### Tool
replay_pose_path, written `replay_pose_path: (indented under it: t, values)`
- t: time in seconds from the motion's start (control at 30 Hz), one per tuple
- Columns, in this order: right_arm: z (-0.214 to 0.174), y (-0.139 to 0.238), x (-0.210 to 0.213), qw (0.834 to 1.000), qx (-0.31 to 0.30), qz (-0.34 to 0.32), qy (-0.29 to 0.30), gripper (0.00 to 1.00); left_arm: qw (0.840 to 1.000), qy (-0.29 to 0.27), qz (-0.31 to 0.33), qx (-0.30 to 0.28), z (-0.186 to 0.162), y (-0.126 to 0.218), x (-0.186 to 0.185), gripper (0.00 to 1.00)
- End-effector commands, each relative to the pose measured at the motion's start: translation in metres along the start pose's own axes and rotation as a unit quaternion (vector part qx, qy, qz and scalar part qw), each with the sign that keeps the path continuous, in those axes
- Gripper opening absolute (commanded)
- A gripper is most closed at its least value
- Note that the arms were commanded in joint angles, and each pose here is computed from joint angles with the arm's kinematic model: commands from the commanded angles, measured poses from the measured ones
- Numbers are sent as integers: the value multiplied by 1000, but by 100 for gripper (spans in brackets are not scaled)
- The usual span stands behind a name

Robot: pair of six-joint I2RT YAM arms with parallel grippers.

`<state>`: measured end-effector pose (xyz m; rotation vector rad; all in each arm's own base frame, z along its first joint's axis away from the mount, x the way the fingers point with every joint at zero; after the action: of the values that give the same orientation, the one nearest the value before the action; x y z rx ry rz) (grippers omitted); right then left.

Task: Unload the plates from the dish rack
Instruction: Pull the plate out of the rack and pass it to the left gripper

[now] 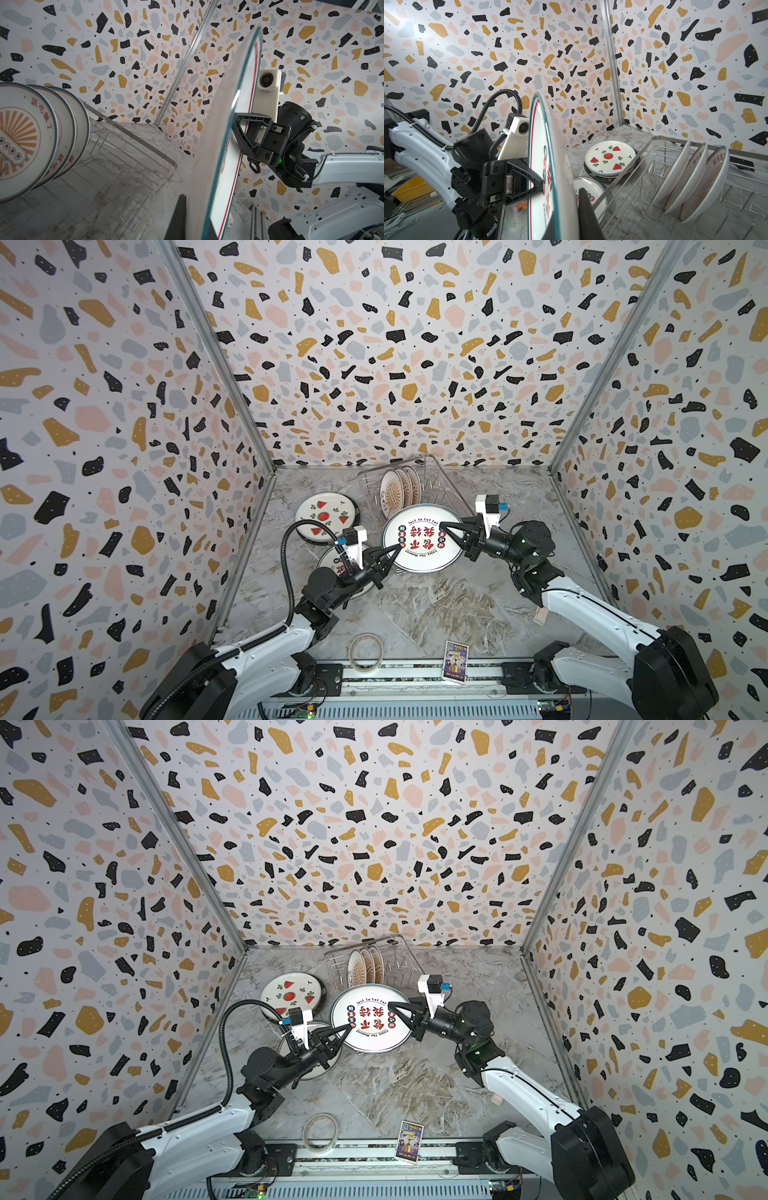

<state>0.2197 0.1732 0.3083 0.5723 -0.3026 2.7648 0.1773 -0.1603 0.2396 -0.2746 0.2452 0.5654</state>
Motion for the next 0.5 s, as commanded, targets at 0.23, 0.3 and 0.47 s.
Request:
replay_pose_path:
  t: [0.23,0.3,0.47]
  values:
    - [13,-7,1,1000,-4,8,21,4,999,-5,-36,-25,15,-7,-9,0]
    - [12,-7,-1,1000,-4,3,22,11,999,1,-36,-28,16,-7,-9,0]
    - [14,-10,-11,998,-8,-56,1,31,999,4,-24,-44,20,-1,-10,0]
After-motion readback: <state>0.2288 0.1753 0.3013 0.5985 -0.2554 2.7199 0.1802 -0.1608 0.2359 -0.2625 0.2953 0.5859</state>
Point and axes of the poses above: each gripper's point midway between its finger pads, its own y axis back along the fingers, its own x axis along the line the jaws close on, z = x × y, the point moved 10 cm from there along y, back along the fingers, and after that the axes turned 12 degrees about -y, right-handed, at the moved point
